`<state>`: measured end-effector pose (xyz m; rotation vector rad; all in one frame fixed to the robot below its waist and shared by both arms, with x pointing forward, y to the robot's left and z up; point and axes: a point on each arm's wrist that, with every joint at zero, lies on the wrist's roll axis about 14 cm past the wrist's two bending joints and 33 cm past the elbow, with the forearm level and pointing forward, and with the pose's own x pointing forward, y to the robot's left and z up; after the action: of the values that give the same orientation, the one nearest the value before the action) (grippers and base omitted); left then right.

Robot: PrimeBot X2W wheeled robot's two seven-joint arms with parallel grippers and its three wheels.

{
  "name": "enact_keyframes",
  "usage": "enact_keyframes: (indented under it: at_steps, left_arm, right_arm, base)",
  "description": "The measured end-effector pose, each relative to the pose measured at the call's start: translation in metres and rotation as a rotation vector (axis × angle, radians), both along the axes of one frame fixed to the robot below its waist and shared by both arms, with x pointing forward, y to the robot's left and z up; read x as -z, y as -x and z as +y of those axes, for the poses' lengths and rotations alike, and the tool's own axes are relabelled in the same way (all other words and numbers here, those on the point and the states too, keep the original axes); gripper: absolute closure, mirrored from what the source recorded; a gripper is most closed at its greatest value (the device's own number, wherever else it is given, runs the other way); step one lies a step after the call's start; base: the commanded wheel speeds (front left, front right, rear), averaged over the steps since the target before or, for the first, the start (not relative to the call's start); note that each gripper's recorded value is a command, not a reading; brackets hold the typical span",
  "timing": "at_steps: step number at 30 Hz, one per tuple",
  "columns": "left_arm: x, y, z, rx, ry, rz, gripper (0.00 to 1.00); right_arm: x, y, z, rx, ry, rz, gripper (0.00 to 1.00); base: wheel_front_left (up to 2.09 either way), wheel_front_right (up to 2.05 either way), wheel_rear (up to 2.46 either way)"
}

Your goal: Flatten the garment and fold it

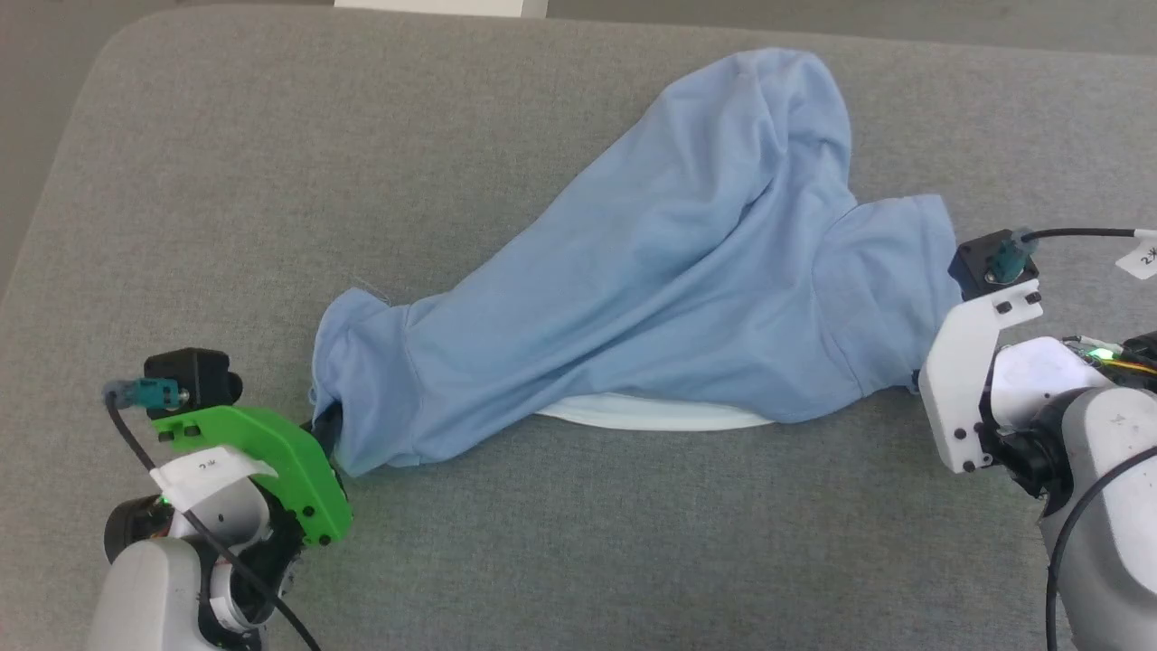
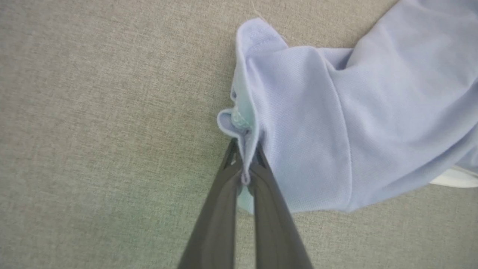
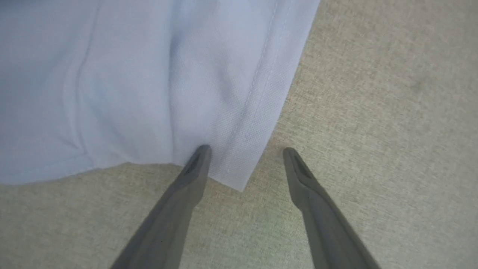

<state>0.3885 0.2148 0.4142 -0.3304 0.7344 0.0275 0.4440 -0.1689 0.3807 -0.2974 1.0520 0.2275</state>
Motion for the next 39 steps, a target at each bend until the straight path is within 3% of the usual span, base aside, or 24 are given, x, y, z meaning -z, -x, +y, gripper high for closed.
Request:
enact_keyframes:
  at_steps: [8,9,11,18,26,31,39]
  left_arm:
    - [0.014,0.001,0.003,-0.018,0.002,0.029,1.0]
    - [0.014,0.001,0.003,-0.02,0.002,0.026,1.0]
    - [0.014,0.001,0.002,-0.019,0.002,0.026,1.0]
    - [0.01,-0.002,0.0,-0.014,0.008,0.007,1.0]
    - [-0.008,-0.003,-0.004,-0.007,0.016,-0.054,1.0]
    - [-0.015,0.006,-0.007,-0.005,0.029,-0.076,1.0]
    - [-0.027,0.023,-0.013,-0.02,0.062,-0.12,1.0]
  right_arm:
    - [0.015,-0.006,0.013,-0.071,0.009,0.042,0.0]
    - [0.015,-0.006,0.013,-0.07,0.005,0.045,0.54]
    - [0.015,-0.005,0.012,-0.07,0.0,0.046,1.0]
    - [0.003,-0.011,0.008,-0.037,-0.055,-0.023,1.0]
    - [-0.04,-0.017,-0.018,0.14,-0.209,-0.21,1.0]
    - [-0.051,0.013,-0.038,0.25,-0.273,-0.255,1.0]
    - [-0.038,0.08,-0.047,0.398,-0.364,-0.211,1.0]
  base:
    - [0.0,0.0,0.0]
    - [0.0,0.0,0.0]
    - [0.0,0.0,0.0]
    - [0.0,0.0,0.0]
    - [0.0,0.0,0.0]
    - [0.0,0.0,0.0]
    - [0.0,0.0,0.0]
